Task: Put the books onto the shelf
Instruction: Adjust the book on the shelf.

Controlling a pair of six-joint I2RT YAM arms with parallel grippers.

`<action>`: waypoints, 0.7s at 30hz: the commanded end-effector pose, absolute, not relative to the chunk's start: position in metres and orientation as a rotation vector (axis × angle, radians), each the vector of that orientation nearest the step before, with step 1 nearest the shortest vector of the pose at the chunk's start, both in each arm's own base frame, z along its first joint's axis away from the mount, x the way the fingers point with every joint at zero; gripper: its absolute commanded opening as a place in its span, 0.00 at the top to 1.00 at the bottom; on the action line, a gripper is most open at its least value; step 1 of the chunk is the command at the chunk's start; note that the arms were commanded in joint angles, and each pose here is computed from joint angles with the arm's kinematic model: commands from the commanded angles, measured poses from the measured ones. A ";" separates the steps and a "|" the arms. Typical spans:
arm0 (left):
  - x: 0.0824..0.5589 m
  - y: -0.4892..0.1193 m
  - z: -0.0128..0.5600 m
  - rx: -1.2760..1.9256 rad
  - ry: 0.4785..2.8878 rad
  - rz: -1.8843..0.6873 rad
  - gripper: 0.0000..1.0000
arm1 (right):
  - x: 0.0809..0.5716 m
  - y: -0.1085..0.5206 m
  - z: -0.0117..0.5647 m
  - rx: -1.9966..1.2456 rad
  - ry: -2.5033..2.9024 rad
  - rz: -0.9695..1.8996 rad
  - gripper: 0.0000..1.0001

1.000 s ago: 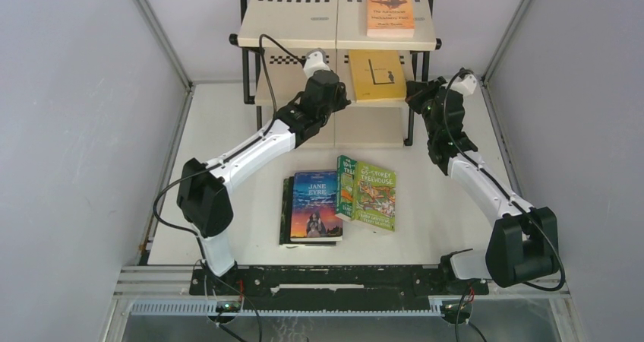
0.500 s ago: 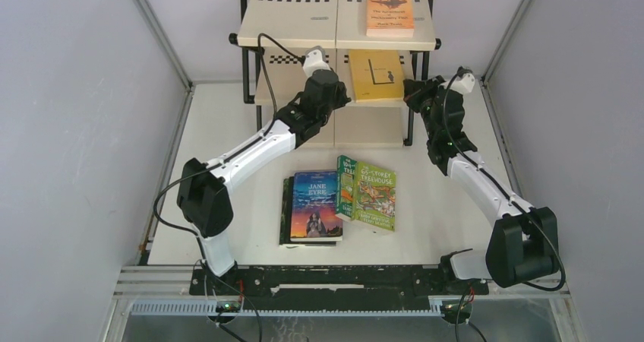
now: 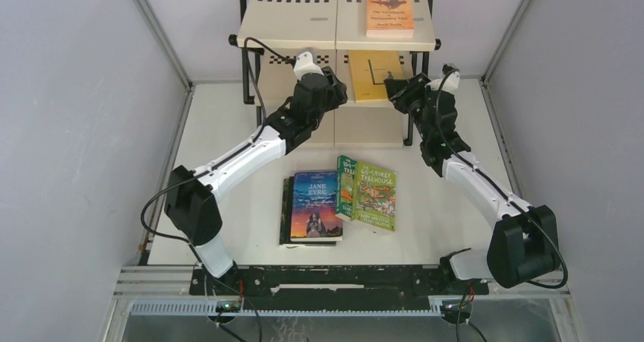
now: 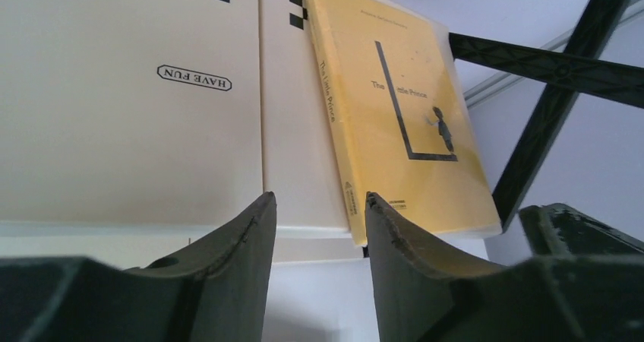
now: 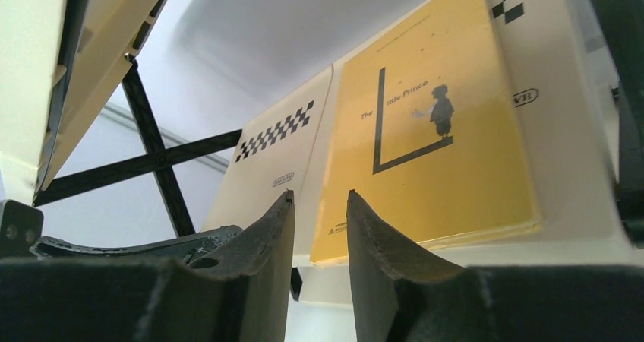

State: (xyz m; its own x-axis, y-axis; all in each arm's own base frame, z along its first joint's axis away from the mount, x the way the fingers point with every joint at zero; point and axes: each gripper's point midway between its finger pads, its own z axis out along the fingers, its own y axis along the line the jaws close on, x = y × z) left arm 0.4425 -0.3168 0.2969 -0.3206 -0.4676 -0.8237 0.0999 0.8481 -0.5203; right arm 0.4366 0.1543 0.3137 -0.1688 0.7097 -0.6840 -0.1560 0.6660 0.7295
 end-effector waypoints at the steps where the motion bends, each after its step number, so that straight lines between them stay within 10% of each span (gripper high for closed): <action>1: 0.427 -0.318 0.332 -0.269 1.751 -0.709 0.46 | 0.436 0.160 0.343 0.420 1.498 0.835 0.62; 21: 0.449 -0.319 0.331 -0.221 1.720 -0.634 0.44 | 0.472 0.123 0.331 0.503 1.454 0.707 0.97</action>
State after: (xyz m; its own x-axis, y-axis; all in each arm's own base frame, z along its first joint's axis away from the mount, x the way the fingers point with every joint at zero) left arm 0.4342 -0.3235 0.3055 -0.3433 -0.4629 -0.8172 0.1637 0.8273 -0.5374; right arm 0.4632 0.1291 0.2961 -0.1163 0.6953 -0.7092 -0.0859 0.7044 0.7046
